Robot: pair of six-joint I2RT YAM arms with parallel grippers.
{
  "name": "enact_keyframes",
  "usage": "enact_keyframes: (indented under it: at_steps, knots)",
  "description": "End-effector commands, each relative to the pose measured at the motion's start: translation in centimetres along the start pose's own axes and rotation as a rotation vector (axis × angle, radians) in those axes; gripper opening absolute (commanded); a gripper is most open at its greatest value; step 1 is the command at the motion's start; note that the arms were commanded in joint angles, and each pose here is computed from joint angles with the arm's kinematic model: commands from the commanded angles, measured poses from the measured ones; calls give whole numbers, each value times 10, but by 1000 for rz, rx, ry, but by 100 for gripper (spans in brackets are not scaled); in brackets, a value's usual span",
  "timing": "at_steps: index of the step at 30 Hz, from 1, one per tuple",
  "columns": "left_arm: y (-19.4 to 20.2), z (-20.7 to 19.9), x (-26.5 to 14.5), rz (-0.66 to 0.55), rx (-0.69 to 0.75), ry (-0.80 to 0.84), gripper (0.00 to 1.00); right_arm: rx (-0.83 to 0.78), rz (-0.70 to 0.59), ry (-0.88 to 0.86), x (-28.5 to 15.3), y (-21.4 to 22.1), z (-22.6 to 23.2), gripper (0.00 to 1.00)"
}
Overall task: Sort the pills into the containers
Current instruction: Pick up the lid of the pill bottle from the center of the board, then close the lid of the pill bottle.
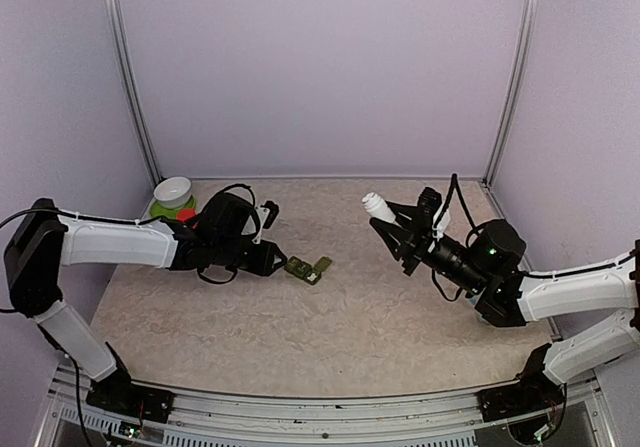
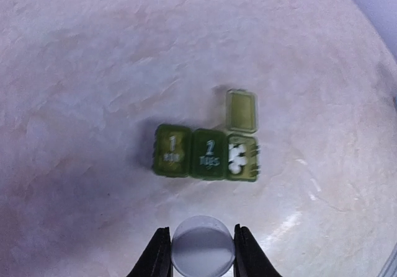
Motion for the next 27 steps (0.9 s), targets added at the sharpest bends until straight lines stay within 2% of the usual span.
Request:
enact_keyframes:
  at_steps: [1, 12, 21, 27]
  knots:
    - [-48, -32, -36, -178, 33, 229, 24, -3, -23, -43, 6, -7, 5, 9]
    - [-109, -82, -90, -414, 84, 605, 25, 14, -16, -96, 9, -1, 13, 9]
    - [-136, -107, -98, -475, 61, 794, 25, 19, -10, -84, 10, -1, 14, 9]
    - [-137, -117, -90, -457, 7, 871, 25, 21, -5, -59, 11, -1, 12, 9]
Point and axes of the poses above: each gripper's point midway between its finger pads, its own x axis out along the fingers, its own z axis along the line the jaws close on, y = z × x, the point moved 7 cm from there along -x, back along the fingers, and after that the axes turned 4 degrees about x, right-handed, at the moved point
